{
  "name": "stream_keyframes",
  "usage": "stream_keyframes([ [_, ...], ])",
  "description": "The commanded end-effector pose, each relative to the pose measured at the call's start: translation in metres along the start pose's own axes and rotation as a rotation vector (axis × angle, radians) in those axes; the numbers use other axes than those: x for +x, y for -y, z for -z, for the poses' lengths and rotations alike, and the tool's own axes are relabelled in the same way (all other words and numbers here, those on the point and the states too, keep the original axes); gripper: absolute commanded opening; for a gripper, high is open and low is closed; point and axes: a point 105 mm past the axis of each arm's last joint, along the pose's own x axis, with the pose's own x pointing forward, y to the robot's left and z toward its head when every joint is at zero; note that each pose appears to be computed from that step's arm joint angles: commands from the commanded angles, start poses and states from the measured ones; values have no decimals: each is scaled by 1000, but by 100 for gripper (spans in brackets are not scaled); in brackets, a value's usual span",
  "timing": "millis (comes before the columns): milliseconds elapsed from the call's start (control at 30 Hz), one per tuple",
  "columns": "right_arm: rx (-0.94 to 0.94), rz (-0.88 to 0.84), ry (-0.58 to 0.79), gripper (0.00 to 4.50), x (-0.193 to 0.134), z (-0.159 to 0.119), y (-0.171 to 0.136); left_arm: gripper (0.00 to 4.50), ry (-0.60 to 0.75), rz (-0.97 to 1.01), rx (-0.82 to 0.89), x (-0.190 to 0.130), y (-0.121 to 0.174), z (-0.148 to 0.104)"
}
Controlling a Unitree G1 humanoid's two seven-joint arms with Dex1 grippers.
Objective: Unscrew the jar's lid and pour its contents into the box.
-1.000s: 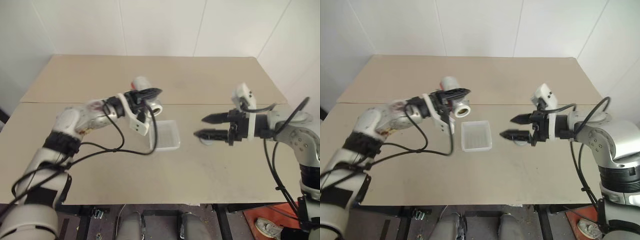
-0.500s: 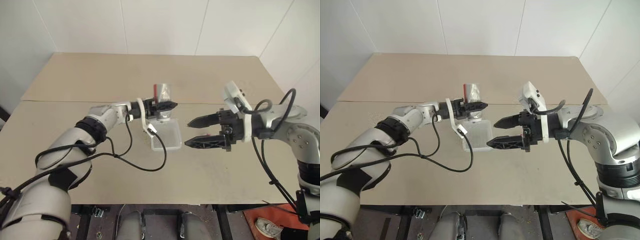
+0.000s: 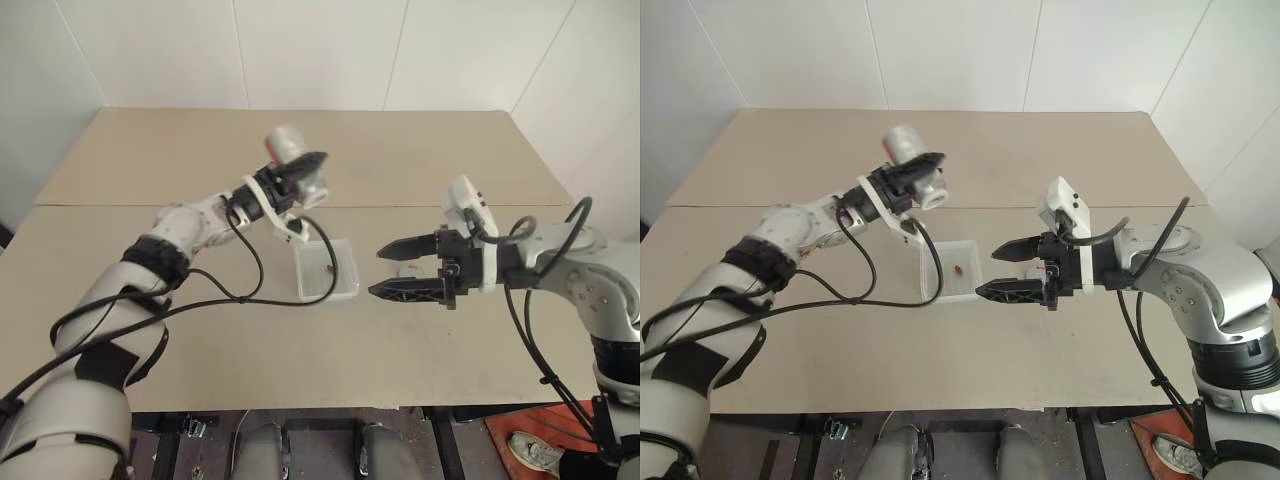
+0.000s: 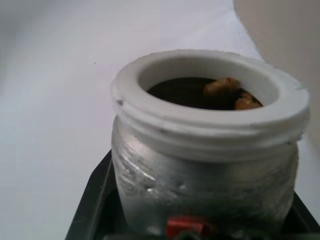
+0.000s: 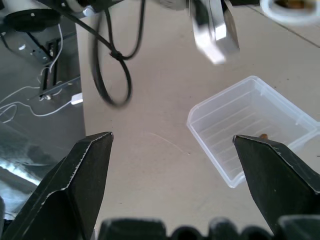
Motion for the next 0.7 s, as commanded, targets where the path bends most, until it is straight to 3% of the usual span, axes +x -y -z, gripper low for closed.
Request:
stream_keyframes([
  [33,-134,77,38,448,0,-11,5,194,-282,-26,-751,-3,-23,27],
  [67,-145,85,39,448,1,-11,6,194,-318,-34,-947,-7,-24,29],
  [133,-179,98,33,448,4,-9,8,194,-364,-22,-1180,-17,-22,30],
  [233,-216,119,31,448,7,-7,13,194,-481,-12,-1398,-37,-9,36],
  [333,-274,164,36,448,11,-3,20,194,-473,8,-1575,-52,-1,28],
  [500,-302,207,37,448,12,2,27,194,-389,86,-1583,-82,32,-3],
  [700,-285,215,44,448,9,2,26,194,-393,36,-1523,-95,57,-12],
])
